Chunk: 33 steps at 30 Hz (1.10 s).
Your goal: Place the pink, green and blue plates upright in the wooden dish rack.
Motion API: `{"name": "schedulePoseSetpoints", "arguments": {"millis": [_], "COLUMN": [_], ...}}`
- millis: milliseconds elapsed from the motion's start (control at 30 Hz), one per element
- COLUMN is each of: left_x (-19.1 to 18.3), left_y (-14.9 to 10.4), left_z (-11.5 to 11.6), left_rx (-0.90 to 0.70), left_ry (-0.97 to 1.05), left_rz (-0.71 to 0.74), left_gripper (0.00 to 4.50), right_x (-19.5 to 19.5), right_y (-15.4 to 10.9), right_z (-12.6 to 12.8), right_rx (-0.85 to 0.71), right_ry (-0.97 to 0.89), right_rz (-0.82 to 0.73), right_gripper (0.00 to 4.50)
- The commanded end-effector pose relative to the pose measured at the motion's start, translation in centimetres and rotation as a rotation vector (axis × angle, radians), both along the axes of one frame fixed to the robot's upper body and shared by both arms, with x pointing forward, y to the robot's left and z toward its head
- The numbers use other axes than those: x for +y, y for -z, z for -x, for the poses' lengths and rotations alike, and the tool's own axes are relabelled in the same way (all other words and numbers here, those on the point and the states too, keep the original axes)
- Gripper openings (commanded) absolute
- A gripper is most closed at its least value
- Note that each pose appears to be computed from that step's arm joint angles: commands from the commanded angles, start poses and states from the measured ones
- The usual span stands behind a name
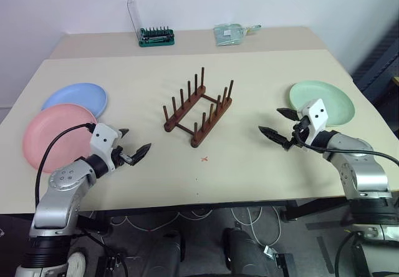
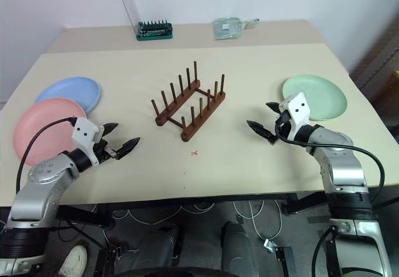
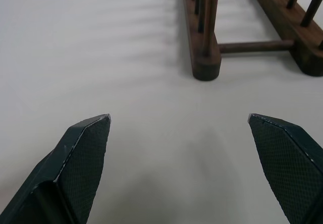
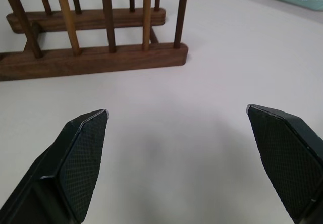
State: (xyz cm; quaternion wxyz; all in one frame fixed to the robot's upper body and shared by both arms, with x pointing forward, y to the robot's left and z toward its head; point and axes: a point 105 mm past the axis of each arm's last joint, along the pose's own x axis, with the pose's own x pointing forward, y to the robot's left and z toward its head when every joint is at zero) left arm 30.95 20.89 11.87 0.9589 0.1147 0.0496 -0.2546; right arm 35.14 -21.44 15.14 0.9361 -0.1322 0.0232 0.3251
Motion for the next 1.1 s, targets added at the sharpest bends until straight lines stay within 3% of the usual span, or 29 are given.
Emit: {"name": "schedulePoseSetpoints", "arguments": {"millis": [33, 467, 900, 1100], "left_x": [-1.0, -5.1, -15.3, -15.8], "left_y": [-0.2, 1.9, 4.5, 5.1], "left_z": [0.2, 0.6, -1.8, -2.6], "left_rx": [-0.013, 0.055, 0.096, 0.110], "left_ry": [0.021, 0.138, 0.270, 0.215], "left_rz": [-0.012, 0.000, 0.000, 0.002], "left_gripper": [4.48, 4.48, 4.48, 4.48], "right_x": [-0.3, -0.1, -0.4, -0.2], "right_y": [-2.1, -2.2, -2.3, -1.9], "right_z": [-0.3, 0.3, 2.8, 3.2], "right_rx": [-0.075, -0.075, -0.081, -0.071], "right_ry": [0.001, -0.010, 0.050, 0.066], "right_rz": [0.026, 0.054, 0.045, 0.054], "right_gripper": [4.50, 4.50, 4.50, 4.50]}}
